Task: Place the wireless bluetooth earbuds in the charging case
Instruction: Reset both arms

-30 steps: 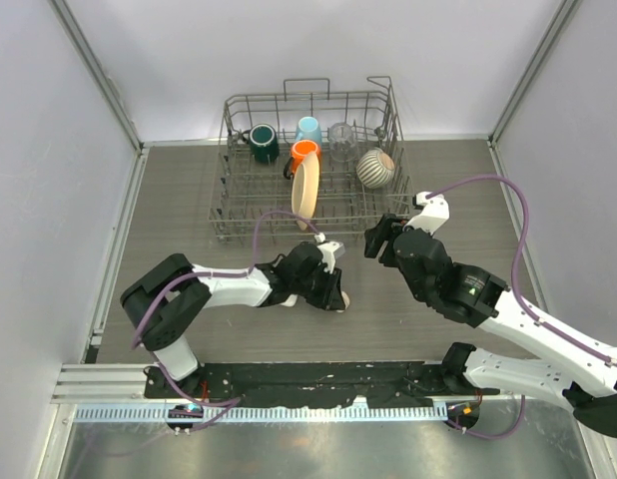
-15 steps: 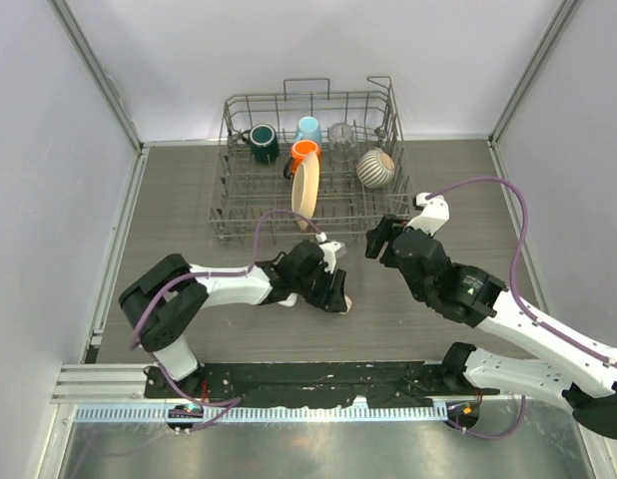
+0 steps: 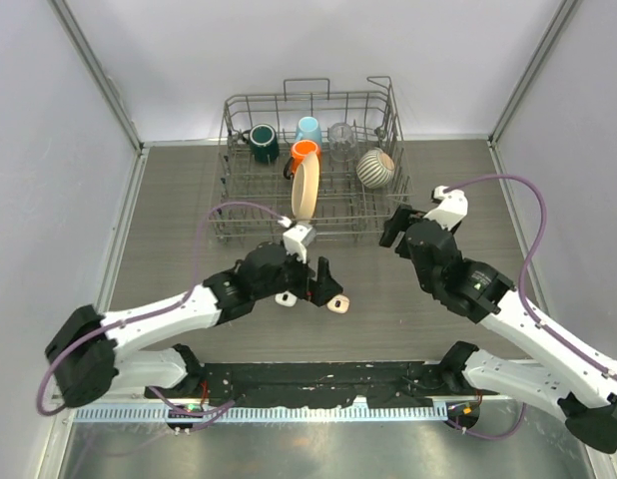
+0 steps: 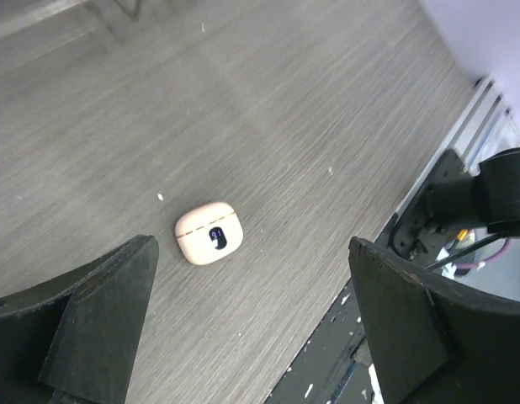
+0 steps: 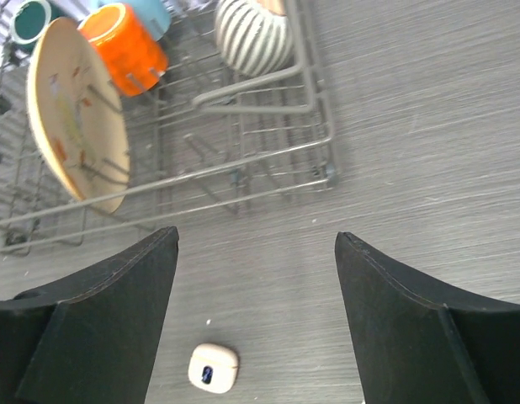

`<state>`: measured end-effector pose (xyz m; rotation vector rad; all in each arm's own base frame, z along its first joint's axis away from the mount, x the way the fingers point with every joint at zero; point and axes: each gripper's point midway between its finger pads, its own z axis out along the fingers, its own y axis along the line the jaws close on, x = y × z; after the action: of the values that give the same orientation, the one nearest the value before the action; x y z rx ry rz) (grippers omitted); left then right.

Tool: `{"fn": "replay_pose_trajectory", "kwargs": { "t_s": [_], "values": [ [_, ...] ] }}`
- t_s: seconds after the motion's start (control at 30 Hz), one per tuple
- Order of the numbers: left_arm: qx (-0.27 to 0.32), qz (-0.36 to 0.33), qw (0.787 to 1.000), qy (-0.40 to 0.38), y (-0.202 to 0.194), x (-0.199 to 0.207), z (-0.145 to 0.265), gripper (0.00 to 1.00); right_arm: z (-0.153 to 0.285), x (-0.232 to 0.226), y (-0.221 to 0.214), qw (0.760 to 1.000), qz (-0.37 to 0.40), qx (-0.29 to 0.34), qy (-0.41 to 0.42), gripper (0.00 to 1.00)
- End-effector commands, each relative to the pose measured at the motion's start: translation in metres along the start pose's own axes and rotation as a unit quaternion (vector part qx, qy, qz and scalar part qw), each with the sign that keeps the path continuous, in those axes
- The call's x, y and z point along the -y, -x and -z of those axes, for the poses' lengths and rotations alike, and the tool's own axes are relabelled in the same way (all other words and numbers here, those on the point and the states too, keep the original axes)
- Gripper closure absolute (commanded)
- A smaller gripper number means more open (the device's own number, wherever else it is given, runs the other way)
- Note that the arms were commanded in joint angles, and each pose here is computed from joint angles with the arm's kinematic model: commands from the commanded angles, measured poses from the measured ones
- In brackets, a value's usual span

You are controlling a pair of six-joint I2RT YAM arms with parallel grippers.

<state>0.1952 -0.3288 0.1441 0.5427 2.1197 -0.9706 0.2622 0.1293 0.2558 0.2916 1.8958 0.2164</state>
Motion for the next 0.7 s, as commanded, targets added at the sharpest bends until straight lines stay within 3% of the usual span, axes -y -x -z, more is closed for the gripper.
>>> {"fn": "replay_pose_trajectory", "kwargs": {
  "t_s": [0.0,0.07,0.23,0.3,0.47,0.53,0.67],
  "values": [
    [0.128,0.016,0.992,0.013,0.037,-0.004,0.032,0.00,-0.003,0.033,0.013,0.999,0.004,0.015,-0.042,0.18],
    [0.183,0.018,0.983,0.010,0.057,0.000,0.055,0.00,-0.008,0.054,0.013,0.998,0.004,0.010,-0.068,0.16],
    [0.214,-0.020,0.975,0.059,0.067,-0.014,0.099,0.00,-0.022,0.101,0.015,0.993,-0.026,-0.006,-0.119,0.14],
    [0.263,0.011,0.959,0.101,0.083,-0.028,0.123,0.00,-0.030,0.111,0.018,0.992,-0.051,-0.021,-0.116,0.13],
    [0.316,0.070,0.930,0.175,0.088,-0.057,0.162,0.00,-0.051,0.113,0.010,0.987,-0.100,-0.063,-0.109,0.13],
    [0.344,0.102,0.910,0.205,0.090,-0.070,0.179,0.00,-0.054,0.116,0.011,0.985,-0.108,-0.057,-0.118,0.13],
    [0.359,0.097,0.897,0.238,0.096,-0.078,0.201,0.00,-0.055,0.127,0.020,0.982,-0.112,-0.031,-0.149,0.13]
  ]
}}
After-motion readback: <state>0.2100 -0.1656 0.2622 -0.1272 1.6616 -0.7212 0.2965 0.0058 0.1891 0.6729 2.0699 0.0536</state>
